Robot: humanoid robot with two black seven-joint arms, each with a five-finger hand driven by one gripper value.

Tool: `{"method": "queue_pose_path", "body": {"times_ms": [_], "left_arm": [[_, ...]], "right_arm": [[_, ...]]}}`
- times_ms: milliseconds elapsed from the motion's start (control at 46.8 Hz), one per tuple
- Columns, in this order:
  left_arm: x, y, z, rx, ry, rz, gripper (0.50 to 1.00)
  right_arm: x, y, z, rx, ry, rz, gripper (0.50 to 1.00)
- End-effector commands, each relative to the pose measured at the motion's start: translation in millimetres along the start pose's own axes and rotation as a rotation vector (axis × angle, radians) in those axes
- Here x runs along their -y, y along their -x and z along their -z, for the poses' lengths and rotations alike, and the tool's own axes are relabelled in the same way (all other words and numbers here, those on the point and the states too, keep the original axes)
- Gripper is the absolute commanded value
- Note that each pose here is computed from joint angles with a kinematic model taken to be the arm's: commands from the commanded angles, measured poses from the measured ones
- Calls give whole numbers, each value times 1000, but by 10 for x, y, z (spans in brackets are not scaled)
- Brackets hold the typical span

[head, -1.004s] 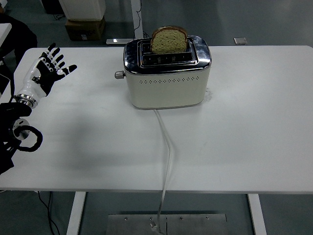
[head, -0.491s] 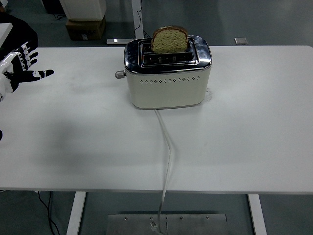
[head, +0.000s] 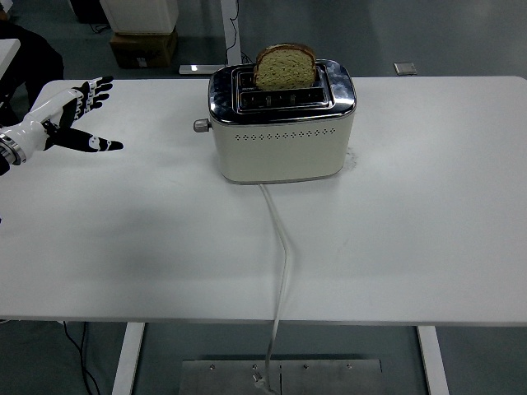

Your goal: Press down toaster

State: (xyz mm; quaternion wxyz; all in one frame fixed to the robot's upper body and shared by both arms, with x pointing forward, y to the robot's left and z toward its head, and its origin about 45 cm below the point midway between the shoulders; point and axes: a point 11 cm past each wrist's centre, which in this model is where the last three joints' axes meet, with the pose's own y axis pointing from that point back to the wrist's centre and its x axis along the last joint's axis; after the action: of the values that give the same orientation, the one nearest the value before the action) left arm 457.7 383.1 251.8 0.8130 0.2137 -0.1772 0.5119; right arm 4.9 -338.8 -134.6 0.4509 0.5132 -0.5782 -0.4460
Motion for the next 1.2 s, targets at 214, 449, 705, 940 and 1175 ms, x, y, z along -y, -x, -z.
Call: {"method": "queue_pose_path", "body": {"times_ms": [214,449,705,940,1175], "left_arm": [[8,145,-82,179,-8,115,1000],[14,215,-81,257,-18,159,1000],[93,403,-140,325,-3,221,1000],[201,566,-330,395,61,240,1000],[270,696,-383,429,79,273,1000]], "right_arm": [[0,3,0,0,0,1,1000],[0,4,0,0,0,2,1000],[0,-2,-1,0,0,-1,1000],[0,-2,-1,0,0,-1,1000],[0,-2,-1,0,0,-1,1000]]}}
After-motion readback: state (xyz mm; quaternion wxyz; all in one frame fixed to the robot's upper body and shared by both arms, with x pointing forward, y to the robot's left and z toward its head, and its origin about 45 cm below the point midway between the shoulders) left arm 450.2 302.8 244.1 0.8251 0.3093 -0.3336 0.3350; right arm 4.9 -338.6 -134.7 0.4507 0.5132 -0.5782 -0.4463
